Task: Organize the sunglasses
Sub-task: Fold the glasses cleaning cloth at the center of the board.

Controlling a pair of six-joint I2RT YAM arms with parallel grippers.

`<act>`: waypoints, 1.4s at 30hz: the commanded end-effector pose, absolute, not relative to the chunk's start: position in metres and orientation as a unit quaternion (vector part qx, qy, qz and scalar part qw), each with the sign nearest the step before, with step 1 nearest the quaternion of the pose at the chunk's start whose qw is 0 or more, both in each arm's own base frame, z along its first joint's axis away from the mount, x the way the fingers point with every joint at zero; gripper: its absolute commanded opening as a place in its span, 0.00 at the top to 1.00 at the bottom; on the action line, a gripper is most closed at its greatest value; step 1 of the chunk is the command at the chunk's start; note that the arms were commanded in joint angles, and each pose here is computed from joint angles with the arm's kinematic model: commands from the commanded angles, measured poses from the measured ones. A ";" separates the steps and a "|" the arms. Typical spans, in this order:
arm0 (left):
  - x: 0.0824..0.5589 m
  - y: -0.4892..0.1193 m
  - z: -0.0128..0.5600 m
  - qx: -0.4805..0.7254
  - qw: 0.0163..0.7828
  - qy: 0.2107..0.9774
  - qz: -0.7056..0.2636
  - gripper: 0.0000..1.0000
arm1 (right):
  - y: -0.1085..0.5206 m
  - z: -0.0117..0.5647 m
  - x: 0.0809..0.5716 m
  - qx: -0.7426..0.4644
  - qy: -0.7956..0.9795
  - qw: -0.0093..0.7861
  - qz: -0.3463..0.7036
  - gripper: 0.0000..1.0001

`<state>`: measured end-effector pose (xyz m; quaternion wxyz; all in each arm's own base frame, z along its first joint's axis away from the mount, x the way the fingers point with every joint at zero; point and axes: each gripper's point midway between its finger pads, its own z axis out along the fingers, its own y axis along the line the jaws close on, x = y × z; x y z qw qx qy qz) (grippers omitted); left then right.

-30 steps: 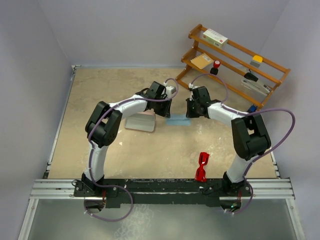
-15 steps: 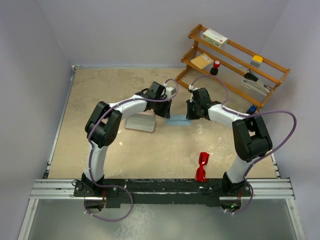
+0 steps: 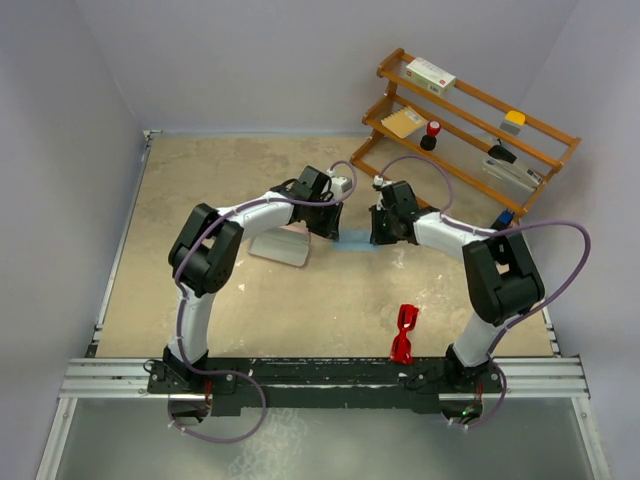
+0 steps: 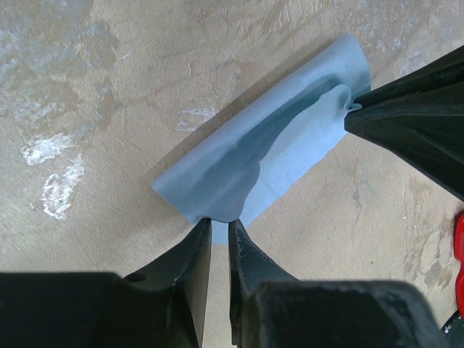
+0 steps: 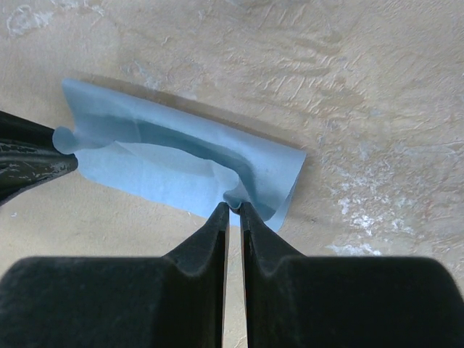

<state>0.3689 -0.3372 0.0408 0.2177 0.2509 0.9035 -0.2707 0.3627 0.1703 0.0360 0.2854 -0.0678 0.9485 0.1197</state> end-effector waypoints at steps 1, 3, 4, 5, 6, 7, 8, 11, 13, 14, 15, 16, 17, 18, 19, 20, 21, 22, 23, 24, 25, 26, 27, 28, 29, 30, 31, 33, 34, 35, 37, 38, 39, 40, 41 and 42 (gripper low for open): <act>0.370 -0.344 0.074 0.267 0.252 0.885 -0.287 0.87 | 0.176 0.055 0.364 -0.067 0.939 0.311 0.135 0.86; 0.368 -0.344 0.073 0.267 0.250 0.885 -0.287 0.87 | 0.176 0.055 0.362 -0.067 0.939 0.311 0.134 0.86; 0.368 -0.344 0.073 0.267 0.250 0.885 -0.287 0.87 | 0.175 0.054 0.362 -0.066 0.939 0.311 0.134 0.86; 0.367 -0.343 0.073 0.267 0.250 0.885 -0.287 0.87 | 0.175 0.054 0.361 -0.066 0.939 0.311 0.133 0.86; 0.367 -0.343 0.072 0.267 0.249 0.886 -0.287 0.87 | 0.174 0.054 0.360 -0.066 0.939 0.311 0.132 0.86; 0.367 -0.343 0.073 0.267 0.250 0.886 -0.286 0.87 | 0.173 0.054 0.360 -0.065 0.939 0.311 0.131 0.86; 0.367 -0.343 0.073 0.267 0.250 0.886 -0.286 0.87 | 0.172 0.053 0.359 -0.065 0.939 0.311 0.129 0.86; 0.366 -0.343 0.072 0.268 0.248 0.886 -0.287 0.87 | 0.169 0.054 0.357 -0.061 0.940 0.313 0.124 0.86; 0.365 -0.344 0.073 0.269 0.248 0.885 -0.289 0.87 | 0.168 0.055 0.356 -0.061 0.939 0.315 0.123 0.86; 0.364 -0.344 0.073 0.269 0.248 0.885 -0.289 0.88 | 0.168 0.054 0.355 -0.060 0.940 0.314 0.122 0.86; 0.364 -0.344 0.073 0.269 0.247 0.885 -0.289 0.88 | 0.167 0.055 0.355 -0.060 0.940 0.314 0.122 0.86; 0.363 -0.344 0.072 0.270 0.246 0.885 -0.290 0.88 | 0.167 0.055 0.354 -0.060 0.940 0.314 0.121 0.86; 0.362 -0.344 0.072 0.270 0.245 0.885 -0.290 0.88 | 0.167 0.055 0.354 -0.060 0.940 0.314 0.121 0.86; 0.362 -0.344 0.072 0.270 0.246 0.885 -0.289 0.88 | 0.166 0.055 0.354 -0.060 0.940 0.315 0.121 0.86; 0.362 -0.344 0.072 0.269 0.246 0.885 -0.288 0.88 | 0.166 0.055 0.353 -0.058 0.940 0.315 0.120 0.86; 0.362 -0.344 0.071 0.269 0.245 0.886 -0.288 0.88 | 0.165 0.056 0.353 -0.057 0.940 0.316 0.120 0.86; 0.362 -0.344 0.072 0.269 0.246 0.885 -0.288 0.88 | 0.165 0.056 0.353 -0.056 0.939 0.317 0.119 0.86; 0.362 -0.343 0.072 0.269 0.246 0.886 -0.287 0.88 | 0.164 0.057 0.353 -0.054 0.939 0.318 0.117 0.86; 0.362 -0.344 0.072 0.269 0.247 0.886 -0.287 0.88 | 0.163 0.058 0.353 -0.053 0.938 0.321 0.117 0.86; 0.362 -0.344 0.073 0.270 0.247 0.885 -0.287 0.87 | 0.162 0.059 0.353 -0.051 0.938 0.323 0.115 0.86; 0.362 -0.344 0.074 0.270 0.248 0.885 -0.288 0.87 | 0.161 0.061 0.354 -0.048 0.937 0.326 0.112 0.86; 0.362 -0.344 0.074 0.269 0.248 0.885 -0.288 0.87 | 0.160 0.063 0.354 -0.046 0.937 0.329 0.111 0.86; 0.362 -0.344 0.075 0.269 0.249 0.884 -0.288 0.87 | 0.159 0.064 0.354 -0.045 0.936 0.332 0.109 0.86; 0.363 -0.344 0.076 0.269 0.251 0.885 -0.287 0.87 | 0.158 0.066 0.355 -0.043 0.936 0.334 0.106 0.86; 0.363 -0.344 0.077 0.269 0.251 0.885 -0.286 0.87 | 0.157 0.068 0.356 -0.041 0.935 0.336 0.104 0.85; 0.364 -0.343 0.079 0.269 0.254 0.884 -0.286 0.87 | 0.156 0.070 0.356 -0.039 0.935 0.338 0.102 0.85; 0.364 -0.343 0.080 0.269 0.255 0.884 -0.285 0.86 | 0.156 0.072 0.356 -0.038 0.934 0.342 0.101 0.85; 0.365 -0.343 0.084 0.269 0.259 0.884 -0.282 0.86 | 0.154 0.076 0.358 -0.034 0.932 0.346 0.098 0.85; 0.366 -0.342 0.085 0.268 0.262 0.884 -0.280 0.87 | 0.153 0.077 0.358 -0.032 0.932 0.348 0.095 0.85; 0.367 -0.342 0.087 0.269 0.263 0.884 -0.279 0.86 | 0.151 0.078 0.359 -0.028 0.932 0.350 0.089 0.85; 0.368 -0.343 0.089 0.269 0.264 0.883 -0.280 0.86 | 0.149 0.080 0.360 -0.024 0.932 0.352 0.084 0.85; 0.369 -0.344 0.090 0.267 0.265 0.883 -0.281 0.86 | 0.150 0.080 0.360 -0.026 0.932 0.350 0.087 0.85; 0.369 -0.344 0.091 0.265 0.265 0.883 -0.282 0.86 | 0.152 0.080 0.359 -0.030 0.932 0.350 0.092 0.85; 0.369 -0.345 0.091 0.262 0.265 0.883 -0.284 0.86 | 0.153 0.079 0.359 -0.030 0.932 0.348 0.094 0.85; 0.369 -0.346 0.091 0.259 0.265 0.884 -0.285 0.86 | 0.154 0.078 0.359 -0.030 0.932 0.347 0.095 0.85; 0.372 -0.346 0.091 0.249 0.268 0.886 -0.284 0.87 | 0.154 0.077 0.359 -0.028 0.933 0.346 0.097 0.85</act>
